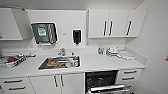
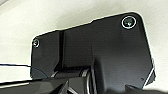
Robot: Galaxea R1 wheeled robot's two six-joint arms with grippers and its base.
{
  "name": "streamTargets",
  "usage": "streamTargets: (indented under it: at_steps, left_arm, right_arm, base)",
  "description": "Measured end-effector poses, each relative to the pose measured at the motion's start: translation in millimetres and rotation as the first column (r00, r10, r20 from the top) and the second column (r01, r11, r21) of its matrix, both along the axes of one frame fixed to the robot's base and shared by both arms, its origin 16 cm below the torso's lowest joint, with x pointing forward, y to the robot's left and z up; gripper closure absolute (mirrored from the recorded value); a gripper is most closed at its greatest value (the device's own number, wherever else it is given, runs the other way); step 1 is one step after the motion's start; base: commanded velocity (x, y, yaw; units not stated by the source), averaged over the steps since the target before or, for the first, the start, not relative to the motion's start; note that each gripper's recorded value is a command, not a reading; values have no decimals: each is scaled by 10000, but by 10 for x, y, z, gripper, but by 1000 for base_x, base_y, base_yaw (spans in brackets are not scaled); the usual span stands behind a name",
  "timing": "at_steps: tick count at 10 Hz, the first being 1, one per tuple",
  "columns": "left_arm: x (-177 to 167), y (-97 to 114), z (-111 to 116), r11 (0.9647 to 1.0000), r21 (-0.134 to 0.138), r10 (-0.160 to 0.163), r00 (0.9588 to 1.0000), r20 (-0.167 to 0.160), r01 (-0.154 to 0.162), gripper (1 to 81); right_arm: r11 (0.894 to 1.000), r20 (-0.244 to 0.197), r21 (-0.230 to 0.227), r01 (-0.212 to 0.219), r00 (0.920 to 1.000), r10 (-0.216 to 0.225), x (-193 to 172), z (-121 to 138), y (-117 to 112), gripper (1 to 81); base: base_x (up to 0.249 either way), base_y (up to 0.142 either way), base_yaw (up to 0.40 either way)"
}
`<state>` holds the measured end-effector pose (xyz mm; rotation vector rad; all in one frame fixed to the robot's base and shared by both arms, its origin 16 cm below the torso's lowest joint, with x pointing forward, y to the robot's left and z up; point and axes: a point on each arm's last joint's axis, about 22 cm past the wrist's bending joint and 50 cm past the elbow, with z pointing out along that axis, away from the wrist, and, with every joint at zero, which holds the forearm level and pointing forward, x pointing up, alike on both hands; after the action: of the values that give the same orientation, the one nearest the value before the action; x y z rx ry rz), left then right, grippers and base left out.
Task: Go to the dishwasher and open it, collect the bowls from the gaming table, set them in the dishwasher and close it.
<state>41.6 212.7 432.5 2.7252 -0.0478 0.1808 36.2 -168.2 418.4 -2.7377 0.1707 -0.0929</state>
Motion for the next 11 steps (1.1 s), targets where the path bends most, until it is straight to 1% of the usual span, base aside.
streamTargets:
  at_steps: [3,5,9,11]
  left_arm:
    - [-320,-5,39,10000,-6,-6,9993,-381,5,10]
    - [-473,-2,52,10000,-2,-4,9984,-557,4,10]
    - [-497,-41,54,10000,-40,-18,9984,-561,16,10]
    - [-509,-116,55,9999,-122,-60,9983,-577,53,10]
  right_arm:
    - [10000,-364,0,-2,9993,2,-317,41,0,10]
    - [10000,-582,0,-5,9983,5,-500,56,0,10]
    - [10000,-519,10,3,9987,-3,-490,59,8,10]
    - [10000,-525,61,6,9986,-3,-497,59,87,10]
  base:
    - [0,0,0]
    - [0,0,0]
    - [0,0,0]
    - [0,0,0]
